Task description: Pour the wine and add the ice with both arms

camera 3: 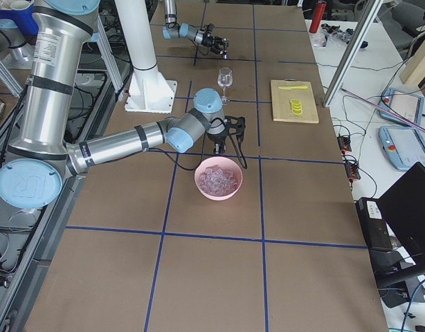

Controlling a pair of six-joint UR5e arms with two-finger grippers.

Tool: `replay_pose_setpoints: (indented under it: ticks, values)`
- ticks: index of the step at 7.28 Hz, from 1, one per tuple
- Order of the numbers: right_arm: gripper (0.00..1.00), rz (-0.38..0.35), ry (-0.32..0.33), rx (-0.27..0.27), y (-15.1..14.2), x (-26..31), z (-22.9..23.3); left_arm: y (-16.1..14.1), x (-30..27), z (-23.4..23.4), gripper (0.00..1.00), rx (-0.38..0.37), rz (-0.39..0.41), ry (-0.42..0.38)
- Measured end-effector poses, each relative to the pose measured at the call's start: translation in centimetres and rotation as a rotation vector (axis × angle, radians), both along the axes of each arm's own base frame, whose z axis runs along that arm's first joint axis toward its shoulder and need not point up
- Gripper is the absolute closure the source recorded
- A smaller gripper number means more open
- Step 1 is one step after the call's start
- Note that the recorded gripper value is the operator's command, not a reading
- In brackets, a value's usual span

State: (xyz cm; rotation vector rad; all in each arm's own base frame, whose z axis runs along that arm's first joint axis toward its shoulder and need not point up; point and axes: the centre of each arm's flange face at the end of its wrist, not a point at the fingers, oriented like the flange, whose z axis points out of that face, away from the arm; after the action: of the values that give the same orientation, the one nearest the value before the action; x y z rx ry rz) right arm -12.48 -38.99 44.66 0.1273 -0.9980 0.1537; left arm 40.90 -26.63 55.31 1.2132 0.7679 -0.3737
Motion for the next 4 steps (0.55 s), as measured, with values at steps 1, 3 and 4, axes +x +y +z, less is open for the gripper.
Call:
replay_pose_setpoints:
  ticks: [1,3,4]
  values:
    - [1.00,-0.001,-0.005,0.006,0.0,-0.1,-0.4,0.1,-0.1,0.1,0.00,-0.006,0.019,-0.002]
    - [1.00,-0.007,-0.022,0.022,-0.5,-0.6,-1.6,0.4,-1.4,0.8,0.00,-0.016,0.047,-0.021]
    - [1.00,-0.008,-0.034,0.023,-0.8,-0.9,-2.3,0.5,-1.9,1.1,0.00,-0.021,0.059,-0.027]
